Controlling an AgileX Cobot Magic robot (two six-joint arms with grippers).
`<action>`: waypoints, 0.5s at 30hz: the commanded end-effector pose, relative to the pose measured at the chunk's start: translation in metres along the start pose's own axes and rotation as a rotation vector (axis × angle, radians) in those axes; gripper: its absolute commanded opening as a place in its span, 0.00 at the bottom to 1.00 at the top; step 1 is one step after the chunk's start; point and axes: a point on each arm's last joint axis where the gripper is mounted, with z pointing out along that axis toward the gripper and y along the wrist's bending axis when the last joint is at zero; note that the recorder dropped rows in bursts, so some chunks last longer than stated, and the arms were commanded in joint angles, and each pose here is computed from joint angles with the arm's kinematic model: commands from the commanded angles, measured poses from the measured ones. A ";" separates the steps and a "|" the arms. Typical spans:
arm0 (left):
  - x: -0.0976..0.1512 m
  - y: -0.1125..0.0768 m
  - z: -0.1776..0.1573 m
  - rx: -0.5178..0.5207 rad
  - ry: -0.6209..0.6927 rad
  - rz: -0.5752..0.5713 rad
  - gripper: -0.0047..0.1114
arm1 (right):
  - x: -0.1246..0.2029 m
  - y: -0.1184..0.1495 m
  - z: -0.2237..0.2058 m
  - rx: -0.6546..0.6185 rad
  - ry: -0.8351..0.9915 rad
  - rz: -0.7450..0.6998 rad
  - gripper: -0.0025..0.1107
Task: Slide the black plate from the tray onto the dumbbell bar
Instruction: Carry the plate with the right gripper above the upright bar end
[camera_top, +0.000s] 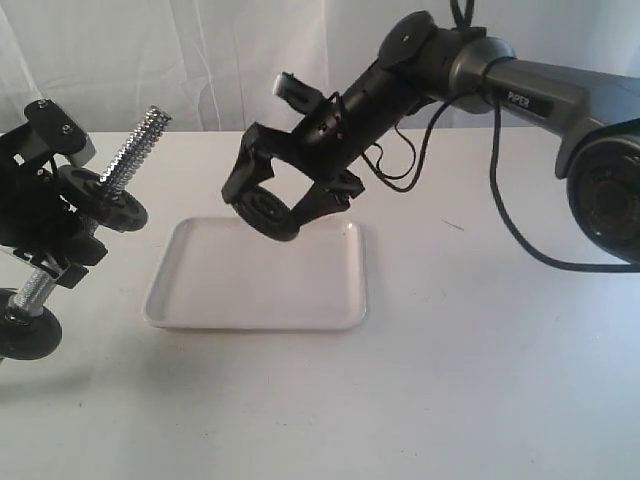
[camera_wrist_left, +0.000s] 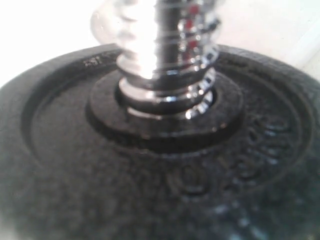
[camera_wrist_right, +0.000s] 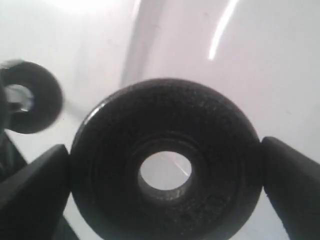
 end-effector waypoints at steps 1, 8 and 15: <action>-0.018 0.005 -0.024 -0.078 -0.129 -0.042 0.04 | -0.013 0.013 -0.031 -0.216 -0.131 0.040 0.02; -0.018 0.005 -0.023 -0.072 -0.123 -0.039 0.04 | -0.021 0.018 -0.050 -0.378 -0.222 0.066 0.02; -0.017 0.003 -0.023 -0.059 -0.116 -0.036 0.04 | -0.020 0.045 -0.075 -0.411 -0.268 0.017 0.02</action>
